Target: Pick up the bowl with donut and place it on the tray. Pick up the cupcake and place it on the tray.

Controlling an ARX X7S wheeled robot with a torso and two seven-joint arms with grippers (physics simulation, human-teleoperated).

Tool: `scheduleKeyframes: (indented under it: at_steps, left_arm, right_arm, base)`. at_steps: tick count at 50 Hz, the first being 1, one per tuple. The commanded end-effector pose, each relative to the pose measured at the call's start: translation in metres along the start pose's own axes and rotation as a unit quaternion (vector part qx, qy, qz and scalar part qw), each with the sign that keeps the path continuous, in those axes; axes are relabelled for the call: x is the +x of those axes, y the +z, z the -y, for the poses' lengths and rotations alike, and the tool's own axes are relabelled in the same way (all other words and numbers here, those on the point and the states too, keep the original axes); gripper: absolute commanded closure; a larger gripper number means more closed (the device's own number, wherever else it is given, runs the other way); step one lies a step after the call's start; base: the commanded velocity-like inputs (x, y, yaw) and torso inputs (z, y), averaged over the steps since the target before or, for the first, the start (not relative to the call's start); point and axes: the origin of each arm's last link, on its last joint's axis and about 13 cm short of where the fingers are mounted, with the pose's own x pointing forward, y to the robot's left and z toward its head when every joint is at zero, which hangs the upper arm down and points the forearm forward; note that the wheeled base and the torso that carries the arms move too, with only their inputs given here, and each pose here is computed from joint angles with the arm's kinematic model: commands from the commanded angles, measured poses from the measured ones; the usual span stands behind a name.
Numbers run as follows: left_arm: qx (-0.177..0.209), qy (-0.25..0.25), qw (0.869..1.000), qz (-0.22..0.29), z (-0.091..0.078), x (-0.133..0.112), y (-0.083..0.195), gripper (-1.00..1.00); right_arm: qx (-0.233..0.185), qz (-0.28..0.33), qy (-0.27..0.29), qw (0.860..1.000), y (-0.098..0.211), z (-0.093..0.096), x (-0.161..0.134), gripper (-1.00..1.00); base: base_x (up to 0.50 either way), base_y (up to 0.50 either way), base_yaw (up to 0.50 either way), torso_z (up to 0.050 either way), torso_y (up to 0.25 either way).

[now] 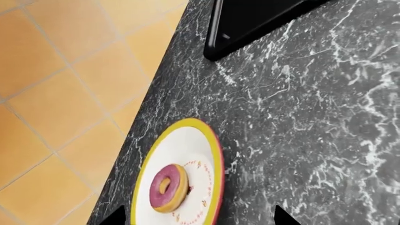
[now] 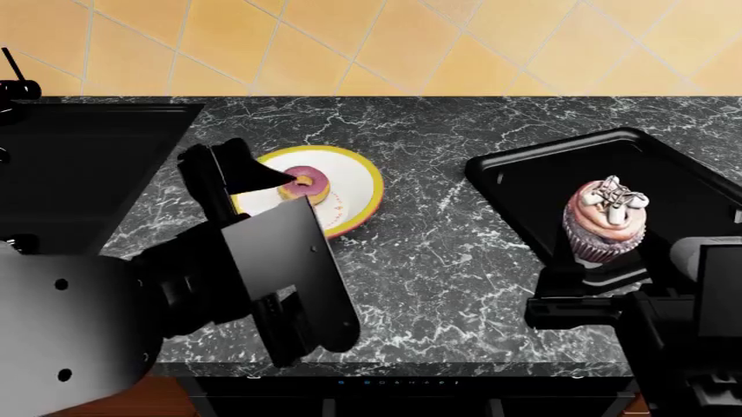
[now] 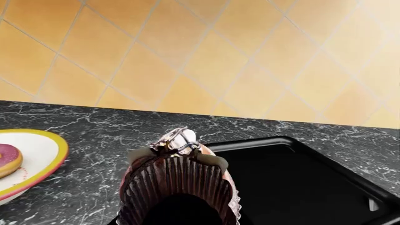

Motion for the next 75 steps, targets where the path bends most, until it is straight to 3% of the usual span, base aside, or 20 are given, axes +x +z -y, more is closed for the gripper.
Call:
scheduleKeyframes:
  at_steps: [1,9,41,75]
  left_arm:
    - [0.021,-0.016,1.000,-0.005,0.001,0.009,-0.003,-1.00]
    - [0.038,-0.014,0.999,-0.027,-0.003,0.015,-0.005,-1.00]
    - [0.027,-0.020,0.998,-0.056,-0.019,0.045,-0.021,-1.00]
    - [0.049,-0.041,0.993,-0.096,-0.030,0.079,-0.035,-1.00]
  right_arm:
    - [-0.004,0.007,-0.005,1.000,0.000,0.001,0.003,1.00]
    - [-0.003,0.006,-0.005,1.000,-0.002,0.001,0.003,1.00]
    - [0.002,-0.001,-0.002,1.000,-0.007,0.000,0.009,1.00]
    - [0.002,-0.002,-0.001,1.000,-0.010,0.000,0.009,1.00]
  base:
    - [0.00,0.00,0.00,0.000,0.000]
    - [0.00,0.00,0.00,0.000,0.000]
    - [0.00,0.00,0.00,0.000,0.000]
    - [0.00,0.00,0.00,0.000,0.000]
